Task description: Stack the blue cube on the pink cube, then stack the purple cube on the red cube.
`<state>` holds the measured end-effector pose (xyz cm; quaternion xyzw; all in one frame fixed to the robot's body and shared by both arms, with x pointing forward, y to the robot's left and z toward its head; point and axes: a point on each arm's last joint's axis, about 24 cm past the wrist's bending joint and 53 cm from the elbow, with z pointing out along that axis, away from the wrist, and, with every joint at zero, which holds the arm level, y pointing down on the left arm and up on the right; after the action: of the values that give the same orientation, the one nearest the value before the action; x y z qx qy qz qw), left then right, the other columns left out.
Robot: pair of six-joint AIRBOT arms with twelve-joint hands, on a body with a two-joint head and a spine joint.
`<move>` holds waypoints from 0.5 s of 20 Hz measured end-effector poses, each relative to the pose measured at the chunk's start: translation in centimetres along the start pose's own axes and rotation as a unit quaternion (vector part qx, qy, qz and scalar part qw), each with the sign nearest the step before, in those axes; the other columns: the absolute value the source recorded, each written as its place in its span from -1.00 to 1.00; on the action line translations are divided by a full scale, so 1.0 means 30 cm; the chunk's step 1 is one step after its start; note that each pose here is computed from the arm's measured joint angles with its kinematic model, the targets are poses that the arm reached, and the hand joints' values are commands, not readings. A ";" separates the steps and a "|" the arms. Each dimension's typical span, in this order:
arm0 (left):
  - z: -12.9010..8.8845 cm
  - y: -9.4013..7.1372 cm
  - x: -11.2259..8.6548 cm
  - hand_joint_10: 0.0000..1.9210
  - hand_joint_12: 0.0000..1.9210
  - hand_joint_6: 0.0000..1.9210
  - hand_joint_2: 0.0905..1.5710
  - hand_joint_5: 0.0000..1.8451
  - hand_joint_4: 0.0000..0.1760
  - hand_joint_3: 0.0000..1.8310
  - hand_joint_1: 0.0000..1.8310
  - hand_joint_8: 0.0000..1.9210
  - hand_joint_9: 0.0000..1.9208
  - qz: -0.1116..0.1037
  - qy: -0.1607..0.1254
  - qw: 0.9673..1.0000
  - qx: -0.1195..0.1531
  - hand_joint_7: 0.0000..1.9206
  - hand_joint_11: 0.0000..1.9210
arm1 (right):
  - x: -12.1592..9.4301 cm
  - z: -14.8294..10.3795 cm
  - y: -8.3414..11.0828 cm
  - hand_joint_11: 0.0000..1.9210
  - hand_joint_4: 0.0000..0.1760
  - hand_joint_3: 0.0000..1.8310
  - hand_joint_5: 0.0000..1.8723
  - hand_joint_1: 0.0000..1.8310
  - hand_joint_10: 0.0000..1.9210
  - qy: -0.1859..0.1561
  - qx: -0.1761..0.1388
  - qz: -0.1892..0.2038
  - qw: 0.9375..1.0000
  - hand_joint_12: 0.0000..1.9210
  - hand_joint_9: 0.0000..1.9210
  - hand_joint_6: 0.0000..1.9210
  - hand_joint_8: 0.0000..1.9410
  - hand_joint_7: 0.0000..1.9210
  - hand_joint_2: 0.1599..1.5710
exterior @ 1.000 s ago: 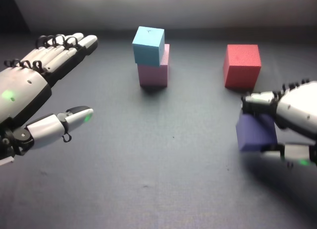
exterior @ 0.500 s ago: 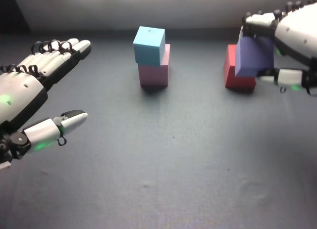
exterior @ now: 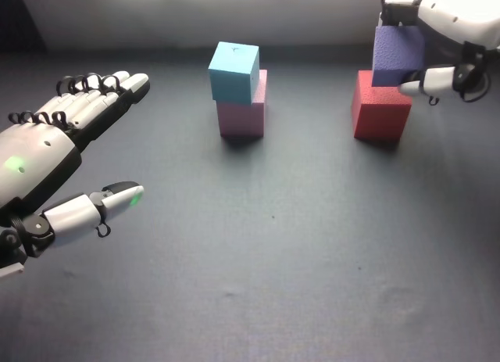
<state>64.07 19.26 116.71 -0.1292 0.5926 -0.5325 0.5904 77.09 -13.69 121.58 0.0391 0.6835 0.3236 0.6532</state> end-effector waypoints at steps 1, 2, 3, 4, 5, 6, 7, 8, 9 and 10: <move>0.001 0.003 0.002 -1.00 -1.00 -1.00 0.65 -0.99 -0.50 -1.00 -0.18 -1.00 -1.00 -0.002 -0.001 1.000 -0.001 -1.00 -1.00 | 0.013 0.011 -0.013 -0.29 -1.00 -1.00 -0.32 0.29 0.73 0.005 0.007 0.005 1.000 1.00 -0.30 0.32 0.73 -0.26 0.61; 0.000 0.005 0.003 -1.00 -1.00 -1.00 0.65 -0.99 -0.57 -1.00 -0.17 -1.00 -1.00 -0.003 0.000 1.000 -0.002 -1.00 -1.00 | 0.026 0.015 -0.018 -0.26 -1.00 -1.00 -0.35 0.29 0.62 0.010 0.012 0.006 1.000 0.93 -0.24 0.36 0.67 -0.22 0.61; 0.001 0.005 0.005 -1.00 -1.00 -1.00 0.65 -0.99 -0.63 -1.00 -0.17 -1.00 -1.00 -0.004 -0.001 1.000 -0.002 -1.00 -1.00 | 0.039 0.019 -0.025 -0.32 -1.00 -1.00 -0.36 0.27 0.48 0.016 0.018 0.005 1.000 0.87 -0.26 0.41 0.63 -0.22 0.61; 0.001 0.007 0.004 -1.00 -1.00 -1.00 0.65 -0.98 -0.59 -1.00 -0.17 -1.00 -1.00 -0.005 -0.002 1.000 -0.002 -1.00 -1.00 | 0.047 0.024 -0.031 -0.41 -1.00 -1.00 -0.38 0.41 0.66 0.019 0.021 0.005 1.000 0.78 -0.27 0.45 0.52 -0.30 0.59; 0.001 0.008 0.003 -1.00 -1.00 -1.00 0.64 -0.98 -0.60 -1.00 -0.16 -1.00 -1.00 -0.005 -0.002 1.000 -0.002 -1.00 -1.00 | 0.055 0.029 -0.037 -0.41 -1.00 -1.00 -0.38 0.26 0.33 0.023 0.025 0.009 0.999 0.72 -0.28 0.54 0.53 -0.25 0.62; 0.001 0.007 0.004 -1.00 -1.00 -1.00 0.64 -0.98 -0.54 -1.00 -0.16 -1.00 -1.00 -0.006 -0.002 1.000 -0.002 -1.00 -1.00 | 0.062 0.032 -0.047 -0.37 -1.00 -1.00 -0.39 0.25 0.34 0.027 0.030 0.014 0.999 0.79 -0.25 0.52 0.57 -0.24 0.62; 0.001 0.007 0.006 -1.00 -1.00 -1.00 0.64 -0.98 -0.51 -1.00 -0.19 -1.00 -1.00 -0.007 -0.002 1.000 -0.002 -1.00 -1.00 | 0.065 0.037 -0.055 -0.16 -1.00 -1.00 -0.42 0.27 0.58 0.028 0.033 0.017 0.999 0.90 -0.12 0.44 0.66 -0.22 0.63; 0.001 0.007 0.006 -1.00 -1.00 -1.00 0.65 -0.98 -0.55 -1.00 -0.21 -1.00 -1.00 -0.008 -0.001 1.000 -0.002 -1.00 -1.00 | 0.065 0.041 -0.059 0.08 -1.00 -1.00 -0.39 0.16 0.91 0.027 0.034 0.017 0.999 0.98 0.02 0.59 0.77 -0.15 0.66; 0.001 0.007 0.006 -1.00 -1.00 -1.00 0.65 -0.99 -0.49 -1.00 -0.21 -1.00 -1.00 -0.009 -0.002 1.000 -0.002 -1.00 -1.00 | 0.065 0.046 -0.064 -0.55 -1.00 -1.00 -0.56 0.37 0.86 0.027 0.038 0.024 0.999 0.99 -0.34 0.61 0.68 -0.27 0.68; 0.001 0.007 0.006 -1.00 -1.00 -1.00 0.66 -0.99 -0.49 -1.00 -0.21 -1.00 -1.00 -0.009 -0.002 1.000 -0.001 -1.00 -1.00 | 0.068 0.048 -0.064 -0.91 -1.00 -1.00 -0.60 0.25 0.37 0.028 0.038 0.026 0.999 0.87 -0.59 0.76 0.62 -0.27 0.71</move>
<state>64.15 19.18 116.46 -0.1364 0.5912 -0.5368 0.5862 78.81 -13.67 118.97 0.0729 0.7119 0.3149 0.6234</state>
